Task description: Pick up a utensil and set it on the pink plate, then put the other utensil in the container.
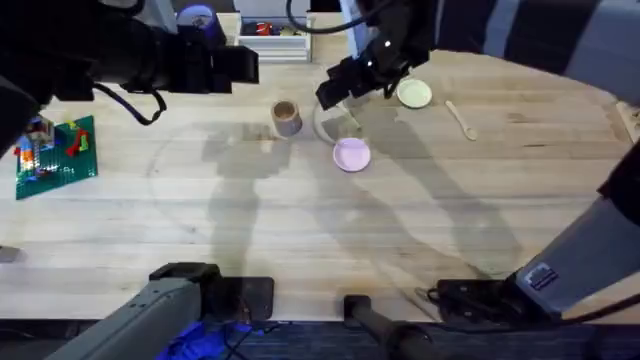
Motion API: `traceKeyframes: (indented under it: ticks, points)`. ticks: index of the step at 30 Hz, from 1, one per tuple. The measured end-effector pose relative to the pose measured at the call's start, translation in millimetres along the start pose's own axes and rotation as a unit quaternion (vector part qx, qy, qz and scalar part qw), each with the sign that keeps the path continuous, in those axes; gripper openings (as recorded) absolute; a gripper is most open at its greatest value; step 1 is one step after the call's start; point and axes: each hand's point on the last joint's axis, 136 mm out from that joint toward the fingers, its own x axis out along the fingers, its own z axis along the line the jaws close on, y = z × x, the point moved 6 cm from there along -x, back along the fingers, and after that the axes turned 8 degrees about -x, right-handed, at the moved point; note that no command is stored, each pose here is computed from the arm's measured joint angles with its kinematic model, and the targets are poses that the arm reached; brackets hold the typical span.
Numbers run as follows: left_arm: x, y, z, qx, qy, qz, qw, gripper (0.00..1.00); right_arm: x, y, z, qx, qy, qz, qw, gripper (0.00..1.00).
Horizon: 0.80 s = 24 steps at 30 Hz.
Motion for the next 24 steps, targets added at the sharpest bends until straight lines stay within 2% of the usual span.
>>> traceKeyframes:
  ticks: [24]
  points:
    - [0.0,0.1,0.0,0.0,0.0,0.0,1.0,0.993,41.6,13.4,10.7,-0.01,-0.008,0.043,0.999,0.868]
